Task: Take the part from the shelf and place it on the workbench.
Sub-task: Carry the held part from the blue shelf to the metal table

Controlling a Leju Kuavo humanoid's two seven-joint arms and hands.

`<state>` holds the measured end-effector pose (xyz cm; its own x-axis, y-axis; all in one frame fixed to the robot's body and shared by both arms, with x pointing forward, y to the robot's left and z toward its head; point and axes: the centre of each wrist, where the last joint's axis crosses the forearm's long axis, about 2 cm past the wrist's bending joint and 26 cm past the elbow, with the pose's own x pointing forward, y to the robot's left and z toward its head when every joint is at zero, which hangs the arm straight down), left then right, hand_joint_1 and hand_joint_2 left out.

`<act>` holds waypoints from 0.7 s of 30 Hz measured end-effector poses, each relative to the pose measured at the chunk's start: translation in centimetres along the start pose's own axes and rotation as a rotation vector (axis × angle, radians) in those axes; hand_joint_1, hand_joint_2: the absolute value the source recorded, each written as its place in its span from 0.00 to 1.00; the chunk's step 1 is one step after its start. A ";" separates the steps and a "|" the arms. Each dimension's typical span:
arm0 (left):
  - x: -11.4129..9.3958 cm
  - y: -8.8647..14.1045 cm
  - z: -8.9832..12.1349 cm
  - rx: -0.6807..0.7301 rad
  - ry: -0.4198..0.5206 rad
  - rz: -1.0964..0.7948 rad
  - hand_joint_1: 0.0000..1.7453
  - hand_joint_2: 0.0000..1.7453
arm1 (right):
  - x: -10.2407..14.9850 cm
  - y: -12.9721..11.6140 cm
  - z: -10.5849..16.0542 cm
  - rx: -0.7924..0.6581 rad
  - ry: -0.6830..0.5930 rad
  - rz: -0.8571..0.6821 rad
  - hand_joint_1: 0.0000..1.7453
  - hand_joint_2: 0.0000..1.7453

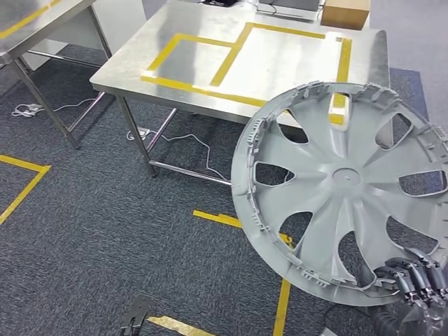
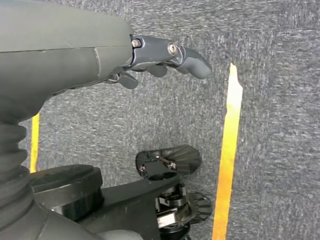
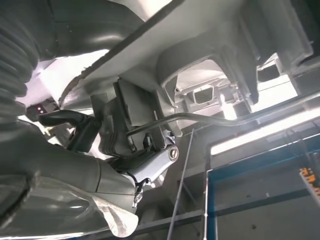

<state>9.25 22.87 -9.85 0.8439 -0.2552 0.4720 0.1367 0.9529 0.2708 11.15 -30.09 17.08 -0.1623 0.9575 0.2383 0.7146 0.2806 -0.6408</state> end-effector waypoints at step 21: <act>0.0 -0.7 0.3 -0.013 0.005 0.011 0.00 1.00 | 0.0 0.1 0.1 0.010 0.013 0.011 1.00 1.00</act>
<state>9.06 22.18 -9.80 0.8482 -0.2440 0.4702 0.1343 0.9576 0.2547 11.12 -30.05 16.94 -0.1458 0.9595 0.2410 0.7095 0.2712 -0.6505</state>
